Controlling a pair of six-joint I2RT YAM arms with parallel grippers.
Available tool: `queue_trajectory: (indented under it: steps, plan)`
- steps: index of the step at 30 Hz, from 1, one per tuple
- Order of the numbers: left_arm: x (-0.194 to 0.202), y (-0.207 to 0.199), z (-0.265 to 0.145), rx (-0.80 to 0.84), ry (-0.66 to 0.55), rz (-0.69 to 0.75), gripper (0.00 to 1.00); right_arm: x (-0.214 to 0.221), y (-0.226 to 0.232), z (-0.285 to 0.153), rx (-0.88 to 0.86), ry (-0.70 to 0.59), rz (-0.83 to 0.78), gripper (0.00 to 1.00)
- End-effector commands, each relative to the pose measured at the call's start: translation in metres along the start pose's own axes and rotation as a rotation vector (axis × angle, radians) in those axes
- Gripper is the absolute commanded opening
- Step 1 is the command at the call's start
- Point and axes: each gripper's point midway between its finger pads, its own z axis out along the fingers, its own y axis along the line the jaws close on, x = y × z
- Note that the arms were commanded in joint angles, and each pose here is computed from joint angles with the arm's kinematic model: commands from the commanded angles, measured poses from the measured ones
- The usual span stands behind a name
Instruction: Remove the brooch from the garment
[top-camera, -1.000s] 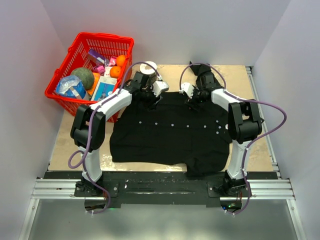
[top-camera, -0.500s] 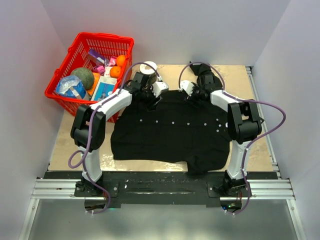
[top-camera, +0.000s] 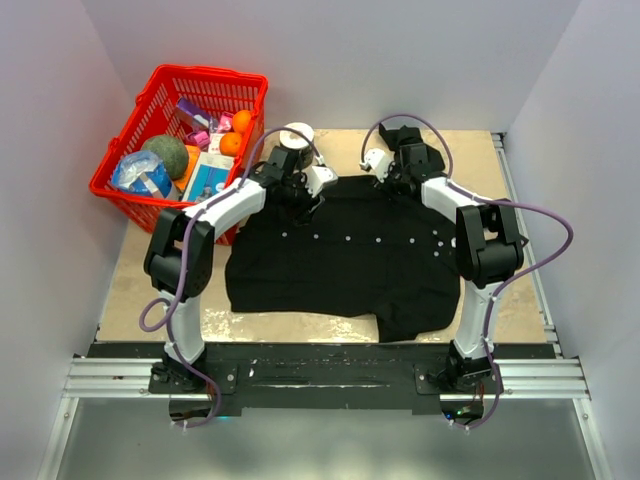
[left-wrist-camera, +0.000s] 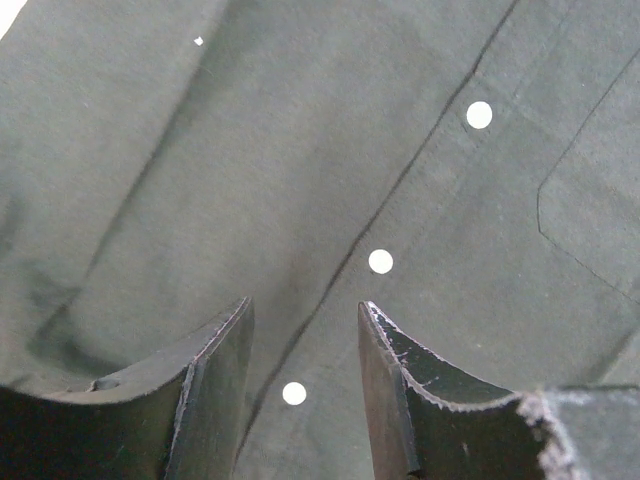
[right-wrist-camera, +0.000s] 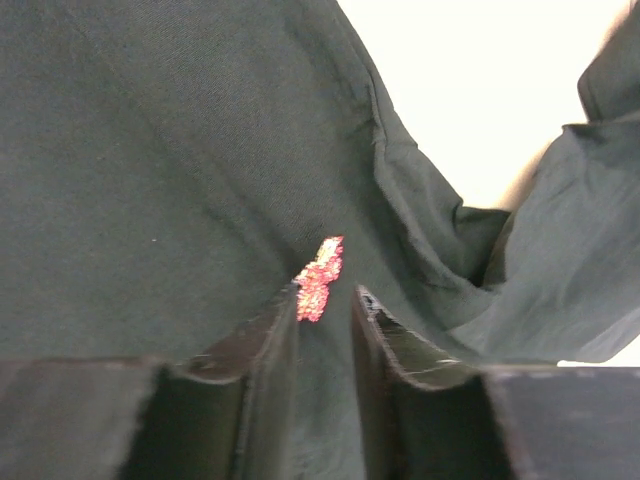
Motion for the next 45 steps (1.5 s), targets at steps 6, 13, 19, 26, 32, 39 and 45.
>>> queue_trajectory:
  steps: [6,13,19,26,32,39,45]
  plan:
    - [0.003,-0.008,0.001,0.038,-0.008,-0.02,0.51,-0.015,-0.024,-0.009,0.094,0.006,0.169,0.17]
    - [-0.018,-0.01,0.001,0.065,-0.073,-0.062,0.51,-0.006,-0.017,-0.01,0.09,0.065,0.322,0.0]
    - [-0.073,-0.01,0.008,0.133,-0.24,-0.2,0.51,-0.012,-0.009,-0.023,0.108,0.024,0.467,0.0]
    - [-0.087,-0.005,0.024,0.151,-0.269,-0.263,0.5,-0.021,-0.012,-0.024,0.106,0.016,0.472,0.36]
    - [-0.089,0.001,0.02,0.106,-0.322,-0.219,0.51,-0.014,-0.015,-0.006,0.116,0.049,0.468,0.41]
    - [-0.109,0.026,0.063,0.073,-0.374,-0.251,0.51,-0.007,-0.014,0.009,0.122,0.067,0.595,0.41]
    - [-0.078,0.037,0.096,0.015,-0.308,-0.317,0.51,0.006,-0.003,0.013,0.118,0.104,0.635,0.4]
